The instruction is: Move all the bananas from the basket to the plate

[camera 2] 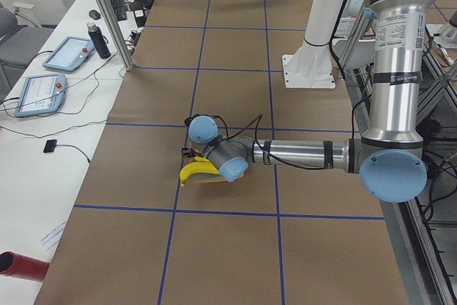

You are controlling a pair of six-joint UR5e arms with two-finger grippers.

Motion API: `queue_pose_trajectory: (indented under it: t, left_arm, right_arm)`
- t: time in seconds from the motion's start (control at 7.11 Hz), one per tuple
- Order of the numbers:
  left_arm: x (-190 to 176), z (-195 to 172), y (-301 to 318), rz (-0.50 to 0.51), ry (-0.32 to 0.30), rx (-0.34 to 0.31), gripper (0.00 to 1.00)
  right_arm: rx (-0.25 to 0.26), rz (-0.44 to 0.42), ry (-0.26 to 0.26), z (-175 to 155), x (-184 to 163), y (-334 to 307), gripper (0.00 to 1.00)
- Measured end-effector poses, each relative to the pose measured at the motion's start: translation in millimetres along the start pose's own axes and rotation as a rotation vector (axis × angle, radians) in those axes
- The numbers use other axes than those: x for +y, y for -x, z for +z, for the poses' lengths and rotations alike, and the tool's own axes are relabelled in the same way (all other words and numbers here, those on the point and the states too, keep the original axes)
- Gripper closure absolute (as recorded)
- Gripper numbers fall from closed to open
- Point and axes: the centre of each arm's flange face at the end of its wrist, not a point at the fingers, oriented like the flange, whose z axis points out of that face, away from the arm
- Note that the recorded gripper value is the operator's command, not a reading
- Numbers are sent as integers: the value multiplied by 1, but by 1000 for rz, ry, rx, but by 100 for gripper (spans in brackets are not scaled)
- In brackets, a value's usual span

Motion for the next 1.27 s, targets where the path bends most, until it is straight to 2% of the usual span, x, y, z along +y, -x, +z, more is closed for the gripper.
queue_pose_trajectory:
  t: [0.14, 0.42, 0.56, 0.84, 0.98, 1.27]
  left_arm:
    - [-10, -20, 27, -120, 34, -21, 1]
    - [-23, -68, 80, -413, 144, -42, 0]
    - [-16, -81, 93, -544, 199, -64, 0]
    - [9, -90, 92, -766, 265, -135, 0]
    - [31, -87, 87, -825, 301, -164, 0]
    - [69, -94, 76, -852, 334, -197, 0]
  right_arm:
    - [3, 6, 7, 3, 1, -5, 0]
    - [9, 15, 22, 10, 4, -14, 0]
    - [10, 17, 28, 12, 7, -17, 0]
    - [12, 19, 34, 15, 12, -21, 0]
    - [13, 20, 35, 15, 12, -21, 0]
    - [15, 18, 42, 17, 13, -24, 0]
